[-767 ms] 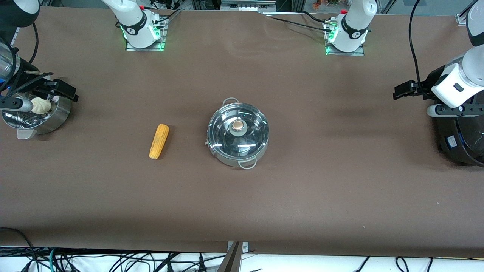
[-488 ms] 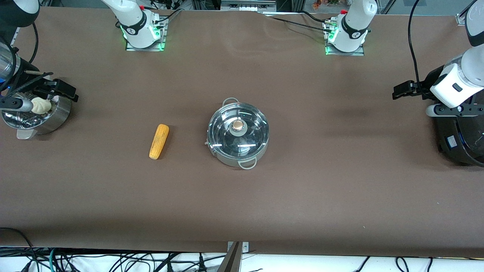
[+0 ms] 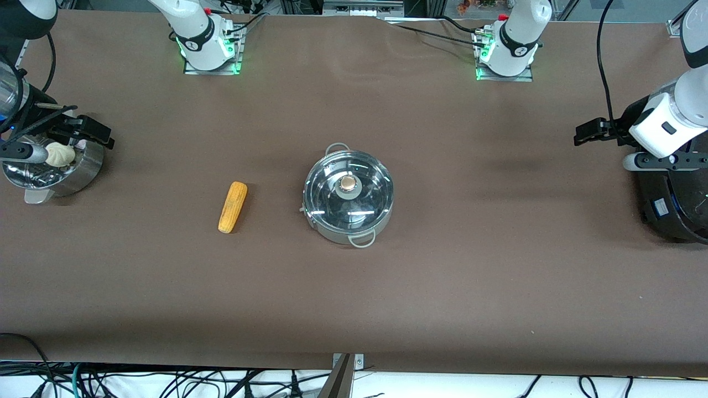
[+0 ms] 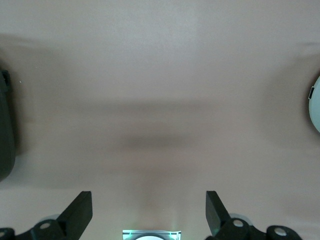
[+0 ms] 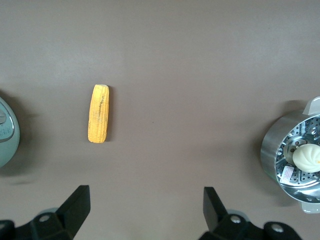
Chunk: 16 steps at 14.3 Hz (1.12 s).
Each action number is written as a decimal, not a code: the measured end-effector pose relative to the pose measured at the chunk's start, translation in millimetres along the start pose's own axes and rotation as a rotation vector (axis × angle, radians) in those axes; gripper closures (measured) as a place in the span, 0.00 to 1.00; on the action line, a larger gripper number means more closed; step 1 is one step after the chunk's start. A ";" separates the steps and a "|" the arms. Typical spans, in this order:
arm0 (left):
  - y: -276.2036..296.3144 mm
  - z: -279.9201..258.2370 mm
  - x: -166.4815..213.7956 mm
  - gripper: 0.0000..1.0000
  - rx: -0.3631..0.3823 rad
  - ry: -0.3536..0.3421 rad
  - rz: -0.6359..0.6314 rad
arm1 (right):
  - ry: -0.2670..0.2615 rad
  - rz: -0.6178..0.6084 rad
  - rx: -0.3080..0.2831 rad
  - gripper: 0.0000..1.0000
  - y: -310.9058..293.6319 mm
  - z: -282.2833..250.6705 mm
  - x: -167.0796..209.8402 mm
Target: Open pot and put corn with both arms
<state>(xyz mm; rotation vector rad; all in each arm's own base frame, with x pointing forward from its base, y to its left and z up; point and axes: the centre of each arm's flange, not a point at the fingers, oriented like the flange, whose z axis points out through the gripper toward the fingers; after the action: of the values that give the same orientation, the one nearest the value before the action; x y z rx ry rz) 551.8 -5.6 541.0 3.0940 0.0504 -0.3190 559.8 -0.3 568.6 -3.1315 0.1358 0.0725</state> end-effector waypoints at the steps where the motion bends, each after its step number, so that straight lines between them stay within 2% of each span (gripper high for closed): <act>1: 0.0 0.1 0.0 0.00 0.000 0.000 0.000 | 0.001 0.000 0.000 0.00 0.0 -0.7 0.0; 16: -0.8 0.7 -0.6 0.00 0.000 -0.006 -0.001 | -0.010 -0.024 -0.002 0.00 -13.3 -0.7 -2.6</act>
<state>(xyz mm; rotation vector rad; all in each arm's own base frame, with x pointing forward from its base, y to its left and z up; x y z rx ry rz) 551.0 -4.9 540.4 3.0929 0.0524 -0.3287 558.4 13.1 569.5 -3.1336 0.0980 0.0885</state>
